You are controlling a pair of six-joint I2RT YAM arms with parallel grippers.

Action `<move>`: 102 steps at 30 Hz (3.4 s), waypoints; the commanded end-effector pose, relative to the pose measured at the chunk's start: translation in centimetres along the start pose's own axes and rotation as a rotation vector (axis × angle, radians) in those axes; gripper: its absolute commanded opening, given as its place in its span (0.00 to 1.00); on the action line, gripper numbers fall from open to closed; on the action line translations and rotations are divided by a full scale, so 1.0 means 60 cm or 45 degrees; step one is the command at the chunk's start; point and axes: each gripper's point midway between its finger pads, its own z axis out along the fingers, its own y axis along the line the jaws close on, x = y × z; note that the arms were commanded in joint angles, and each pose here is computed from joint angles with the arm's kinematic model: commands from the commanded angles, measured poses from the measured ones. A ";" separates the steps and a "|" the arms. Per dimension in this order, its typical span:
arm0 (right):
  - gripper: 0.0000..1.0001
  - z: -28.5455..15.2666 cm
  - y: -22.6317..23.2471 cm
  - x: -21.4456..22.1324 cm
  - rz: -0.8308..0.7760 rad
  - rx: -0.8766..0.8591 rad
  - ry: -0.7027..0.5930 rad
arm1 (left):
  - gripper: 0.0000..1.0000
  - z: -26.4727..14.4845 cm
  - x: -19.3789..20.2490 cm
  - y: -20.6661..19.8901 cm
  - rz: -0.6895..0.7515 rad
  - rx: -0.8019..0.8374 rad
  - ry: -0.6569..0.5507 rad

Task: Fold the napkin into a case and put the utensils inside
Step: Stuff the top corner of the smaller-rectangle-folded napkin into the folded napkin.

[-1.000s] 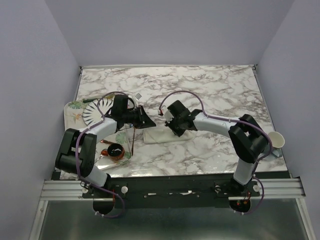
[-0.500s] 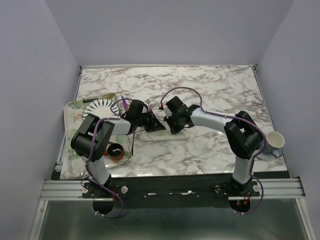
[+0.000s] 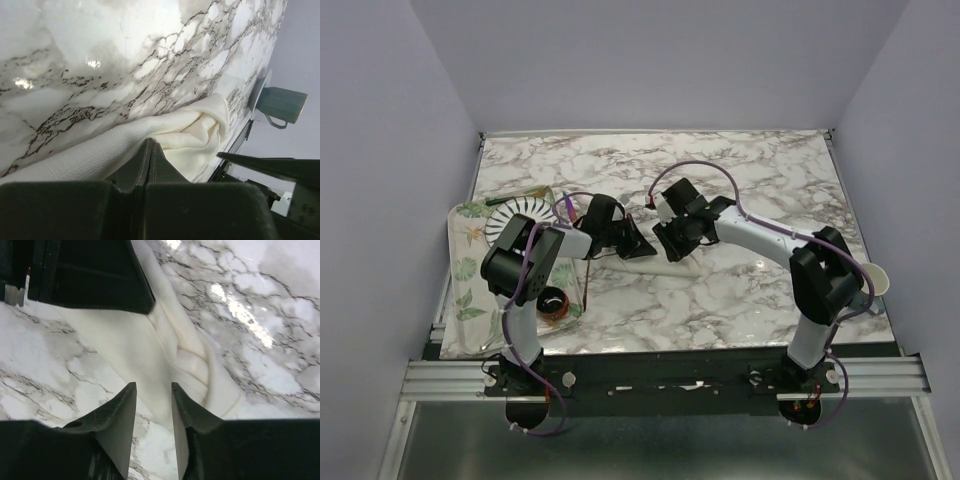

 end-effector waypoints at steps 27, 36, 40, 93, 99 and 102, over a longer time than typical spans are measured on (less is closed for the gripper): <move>0.27 0.037 -0.101 0.067 -0.181 0.308 0.191 | 0.00 0.015 0.009 0.072 0.020 -0.165 0.067; 0.21 0.044 -0.080 0.089 -0.105 0.232 0.235 | 0.00 -0.038 -0.019 -0.082 0.167 0.190 0.003; 0.20 0.048 -0.068 0.093 -0.058 0.194 0.255 | 0.00 -0.048 0.005 -0.102 0.143 0.247 0.034; 0.01 -0.018 -0.081 0.046 0.154 0.048 0.158 | 0.00 0.084 0.063 -0.106 -0.016 0.298 0.166; 0.01 -0.012 -0.074 0.049 0.169 0.018 0.174 | 0.00 0.114 0.062 -0.093 -0.072 0.264 0.166; 0.01 -0.007 -0.075 0.051 0.170 0.017 0.183 | 0.00 0.131 0.073 -0.068 -0.105 0.191 0.191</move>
